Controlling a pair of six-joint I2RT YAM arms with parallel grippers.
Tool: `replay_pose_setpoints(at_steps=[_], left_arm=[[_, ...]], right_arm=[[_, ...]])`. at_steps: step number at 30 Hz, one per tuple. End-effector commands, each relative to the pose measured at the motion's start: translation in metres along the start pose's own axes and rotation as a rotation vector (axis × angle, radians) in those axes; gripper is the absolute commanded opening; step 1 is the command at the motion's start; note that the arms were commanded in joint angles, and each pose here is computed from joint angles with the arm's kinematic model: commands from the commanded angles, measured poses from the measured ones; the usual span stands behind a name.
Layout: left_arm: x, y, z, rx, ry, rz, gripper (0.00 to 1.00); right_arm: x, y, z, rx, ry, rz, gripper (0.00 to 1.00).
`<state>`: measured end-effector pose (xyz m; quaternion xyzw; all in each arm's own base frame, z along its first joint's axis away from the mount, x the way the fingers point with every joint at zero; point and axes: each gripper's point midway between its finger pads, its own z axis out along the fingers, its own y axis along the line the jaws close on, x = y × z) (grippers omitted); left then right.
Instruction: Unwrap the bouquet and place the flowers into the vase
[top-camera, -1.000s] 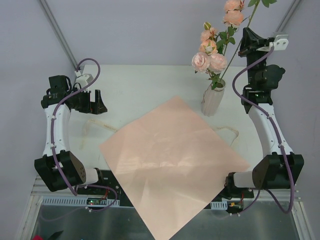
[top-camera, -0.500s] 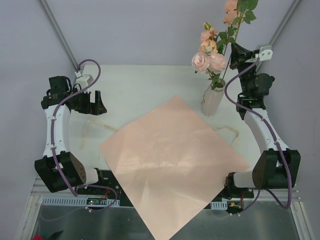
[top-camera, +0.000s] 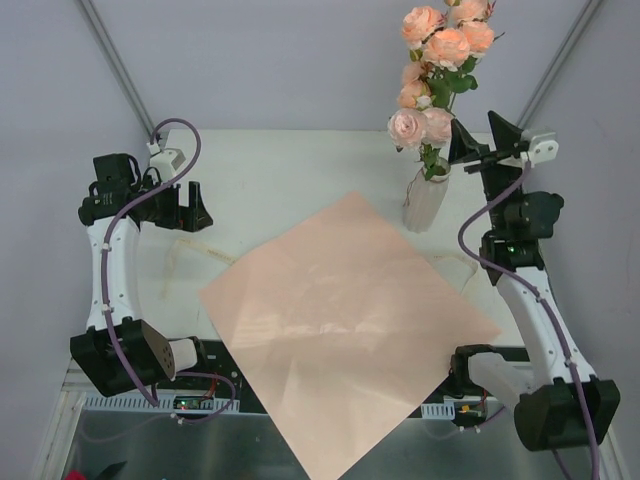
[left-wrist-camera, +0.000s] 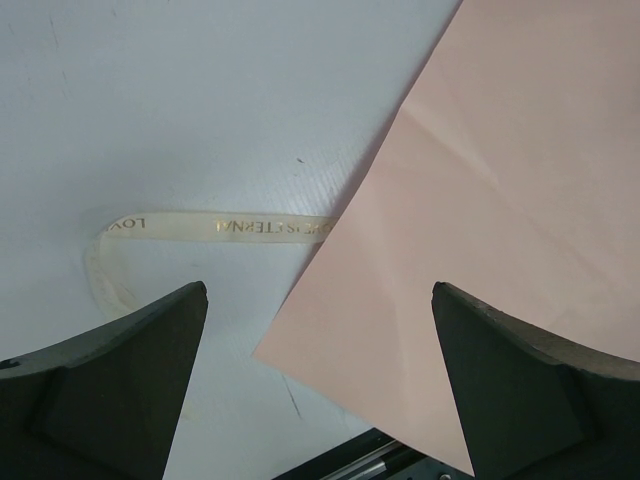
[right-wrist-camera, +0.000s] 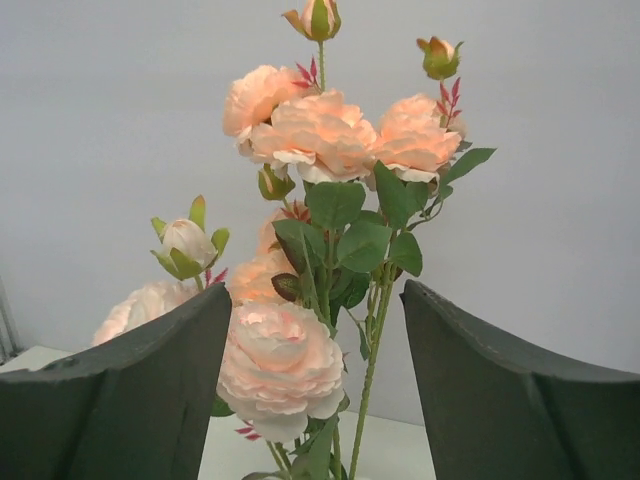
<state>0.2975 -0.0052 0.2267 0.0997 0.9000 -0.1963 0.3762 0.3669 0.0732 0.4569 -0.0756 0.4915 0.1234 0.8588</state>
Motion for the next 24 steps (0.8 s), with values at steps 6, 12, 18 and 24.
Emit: replay_pose_setpoints(at_steps=[6,12,18,24], left_arm=[[-0.022,-0.021,-0.031,-0.005,-0.094,0.049,0.96],[-0.022,-0.03,-0.04,-0.004,-0.118,0.052,0.97],[-0.019,-0.032,-0.041,-0.005,-0.119,0.039,0.98],[-0.014,-0.034,-0.038,0.006,-0.112,0.021,0.99]], right_arm=[[-0.025,0.015,-0.053,0.047,0.24,0.116,0.97],[0.02,0.027,-0.088,0.087,0.56,0.276,0.97],[0.032,0.028,-0.108,0.146,0.64,0.32,0.97],[0.045,0.029,-0.11,0.178,0.724,0.266,0.97]])
